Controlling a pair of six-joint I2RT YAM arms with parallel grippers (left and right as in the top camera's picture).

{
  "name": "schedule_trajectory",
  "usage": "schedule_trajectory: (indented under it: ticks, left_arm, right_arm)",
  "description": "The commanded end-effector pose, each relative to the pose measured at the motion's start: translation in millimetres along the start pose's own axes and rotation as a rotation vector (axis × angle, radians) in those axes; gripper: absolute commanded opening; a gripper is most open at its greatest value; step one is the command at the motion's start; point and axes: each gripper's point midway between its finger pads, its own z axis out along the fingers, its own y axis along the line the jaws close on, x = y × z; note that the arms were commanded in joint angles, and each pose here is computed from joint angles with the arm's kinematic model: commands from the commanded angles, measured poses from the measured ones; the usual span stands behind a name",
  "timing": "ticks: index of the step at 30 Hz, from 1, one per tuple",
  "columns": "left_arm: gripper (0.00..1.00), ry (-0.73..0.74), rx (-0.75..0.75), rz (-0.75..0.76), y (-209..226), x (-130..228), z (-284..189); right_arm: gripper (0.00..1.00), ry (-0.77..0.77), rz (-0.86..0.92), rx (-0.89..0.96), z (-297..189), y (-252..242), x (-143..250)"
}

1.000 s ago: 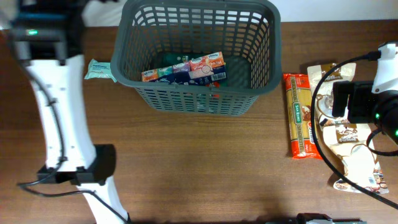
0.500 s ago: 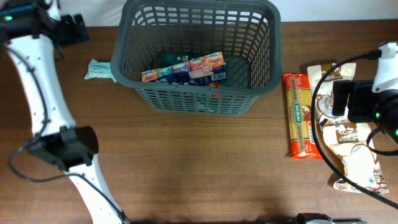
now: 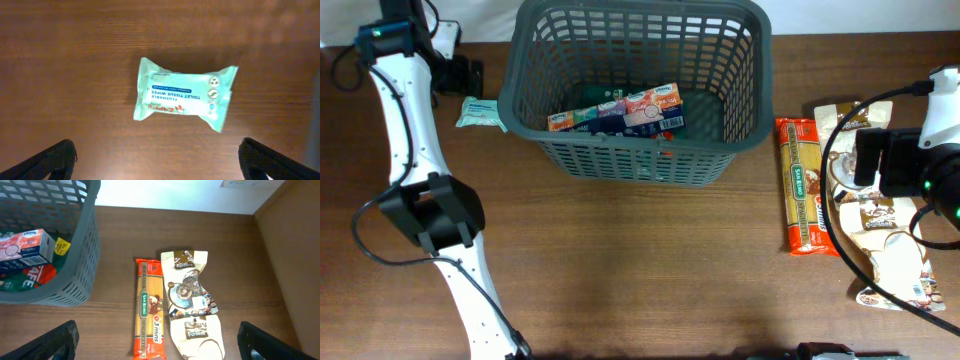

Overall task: Pack container
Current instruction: 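Move the left gripper to the mint-green wipes pouch and grasp it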

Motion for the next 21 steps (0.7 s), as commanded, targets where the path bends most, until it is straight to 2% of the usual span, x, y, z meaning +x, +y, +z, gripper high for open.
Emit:
schedule_trajectory:
  ticks: [1, 5, 10, 16, 21]
  left_arm:
    - [0.99, 0.041, 0.013, 0.193, -0.8, 7.1, 31.4]
    - [0.99, 0.071, 0.030, 0.252, -2.9, 13.5, 59.7]
    - [0.99, 0.089, 0.065, 0.431, -12.1, 18.9, 80.5]
    - [0.99, -0.007, 0.196, 0.703, -36.6, 12.0, 79.3]
    - [1.00, -0.069, 0.245, 0.888, -46.7, 9.1, 77.7]
  right_arm:
    - [0.99, -0.014, 0.009, -0.009, -3.4, 2.1, -1.5]
    - [0.99, -0.014, 0.009, -0.009, -3.4, 2.1, -1.5]
    - [0.99, -0.014, 0.009, -0.009, -3.4, 2.1, -1.5]
    - [0.99, 0.002, 0.008, -0.011, 2.5, 2.7, -1.5]
    - [0.99, 0.018, 0.007, -0.068, 10.6, 12.8, -2.4]
